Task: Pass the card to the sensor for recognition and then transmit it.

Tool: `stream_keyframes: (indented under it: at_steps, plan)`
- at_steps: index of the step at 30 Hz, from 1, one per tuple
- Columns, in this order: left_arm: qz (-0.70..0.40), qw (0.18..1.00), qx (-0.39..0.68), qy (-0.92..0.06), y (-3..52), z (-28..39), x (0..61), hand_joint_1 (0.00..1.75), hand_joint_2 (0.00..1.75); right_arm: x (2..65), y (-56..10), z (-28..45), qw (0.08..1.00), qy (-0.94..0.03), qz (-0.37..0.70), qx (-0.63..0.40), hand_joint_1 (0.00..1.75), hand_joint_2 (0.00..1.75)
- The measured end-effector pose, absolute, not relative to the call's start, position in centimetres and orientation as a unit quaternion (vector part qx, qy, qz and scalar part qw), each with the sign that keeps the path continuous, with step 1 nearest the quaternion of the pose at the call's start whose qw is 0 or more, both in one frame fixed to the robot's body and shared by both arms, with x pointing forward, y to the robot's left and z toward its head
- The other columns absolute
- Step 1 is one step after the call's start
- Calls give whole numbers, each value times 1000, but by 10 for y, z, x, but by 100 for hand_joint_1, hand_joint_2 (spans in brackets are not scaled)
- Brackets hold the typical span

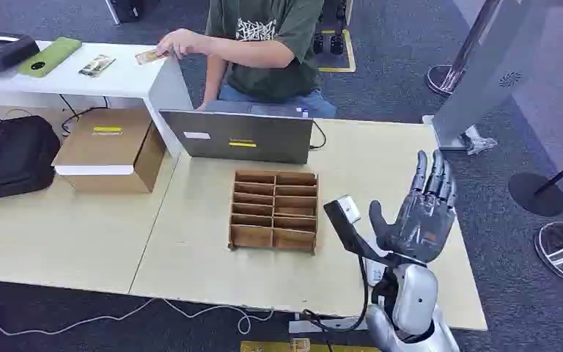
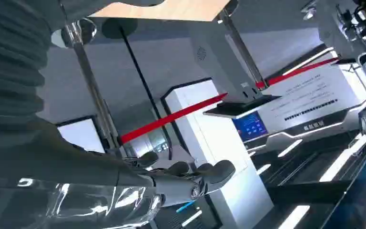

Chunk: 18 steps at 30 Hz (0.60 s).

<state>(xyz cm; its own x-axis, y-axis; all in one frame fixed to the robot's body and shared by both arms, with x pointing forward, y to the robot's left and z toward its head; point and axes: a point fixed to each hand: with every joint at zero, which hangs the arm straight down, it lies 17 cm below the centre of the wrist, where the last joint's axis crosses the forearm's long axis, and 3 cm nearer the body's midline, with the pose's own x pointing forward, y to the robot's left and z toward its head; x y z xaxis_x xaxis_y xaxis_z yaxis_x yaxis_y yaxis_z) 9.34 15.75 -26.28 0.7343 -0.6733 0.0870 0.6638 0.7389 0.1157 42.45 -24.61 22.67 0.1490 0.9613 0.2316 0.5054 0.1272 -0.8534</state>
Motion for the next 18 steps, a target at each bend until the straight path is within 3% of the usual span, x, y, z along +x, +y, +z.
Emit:
stream_keyframes:
  at_steps: [10,18]
  plan:
    - [-367,927,41,-65,158,-262,96,0,0,452,-237,240,412,-609,279,-617,0,175]
    - [-392,916,42,-73,154,-261,100,0,0,513,-231,251,366,-606,320,-629,0,175]
